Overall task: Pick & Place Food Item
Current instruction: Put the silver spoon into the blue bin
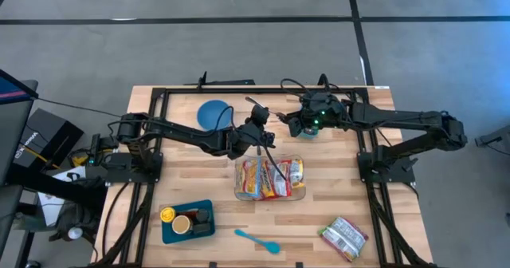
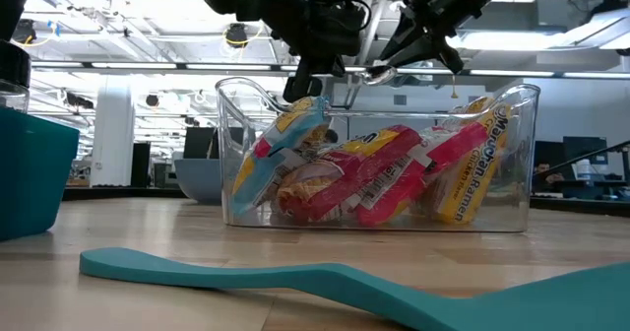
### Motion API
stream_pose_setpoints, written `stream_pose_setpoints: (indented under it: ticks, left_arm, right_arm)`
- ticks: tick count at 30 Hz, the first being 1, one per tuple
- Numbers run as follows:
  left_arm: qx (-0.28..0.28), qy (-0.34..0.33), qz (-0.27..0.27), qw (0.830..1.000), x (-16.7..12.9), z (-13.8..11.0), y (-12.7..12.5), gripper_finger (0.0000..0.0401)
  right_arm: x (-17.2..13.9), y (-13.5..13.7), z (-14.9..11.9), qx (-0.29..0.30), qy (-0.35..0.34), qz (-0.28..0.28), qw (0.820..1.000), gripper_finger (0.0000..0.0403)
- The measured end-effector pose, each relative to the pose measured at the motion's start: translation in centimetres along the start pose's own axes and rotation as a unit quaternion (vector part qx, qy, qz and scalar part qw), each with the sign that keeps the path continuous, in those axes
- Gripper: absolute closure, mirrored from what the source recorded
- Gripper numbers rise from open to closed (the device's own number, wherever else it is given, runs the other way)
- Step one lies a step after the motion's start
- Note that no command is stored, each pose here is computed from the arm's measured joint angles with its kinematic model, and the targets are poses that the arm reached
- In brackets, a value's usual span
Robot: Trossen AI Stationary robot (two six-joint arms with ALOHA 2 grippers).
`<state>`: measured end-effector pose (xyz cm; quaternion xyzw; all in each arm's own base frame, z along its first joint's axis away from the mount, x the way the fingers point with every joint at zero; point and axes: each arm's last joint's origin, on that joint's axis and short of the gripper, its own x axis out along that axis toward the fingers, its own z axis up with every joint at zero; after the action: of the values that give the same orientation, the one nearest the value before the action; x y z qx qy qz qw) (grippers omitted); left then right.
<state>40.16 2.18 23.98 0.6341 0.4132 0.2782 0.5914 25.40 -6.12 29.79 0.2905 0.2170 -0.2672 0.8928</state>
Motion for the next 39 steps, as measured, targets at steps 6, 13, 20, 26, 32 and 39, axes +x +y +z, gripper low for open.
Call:
stream_pose_setpoints:
  ticks: [6,13,20,26,32,39]
  left_arm:
    - [0.000,0.000,0.000,1.000,0.0,0.0,0.0,0.0389]
    - [0.001,0.000,0.000,1.000,0.0,0.0,0.0,0.0389]
    - [0.000,-0.003,0.001,1.000,-0.2,0.1,0.0,0.0389]
    - [0.002,-0.003,-0.001,1.000,-0.2,0.1,-0.1,0.0389]
    - [0.003,-0.003,-0.001,1.000,-0.2,0.1,-0.1,0.0389]
    - [0.017,-0.003,-0.010,1.000,-0.2,0.1,-0.3,0.0389]
  right_arm:
    - [0.0,0.0,0.0,0.001,0.000,-0.001,1.000,0.0321]
    - [2.2,0.3,-0.9,-0.007,0.022,-0.013,1.000,0.0321]
    - [3.0,0.3,-0.9,-0.005,0.019,-0.012,1.000,0.0321]
    - [3.0,0.2,-0.8,0.000,0.016,-0.012,1.000,0.0321]
    - [3.0,0.2,-0.8,0.000,0.017,-0.012,1.000,0.0321]
    - [3.0,0.2,-0.9,0.000,0.017,-0.013,1.000,0.0338]
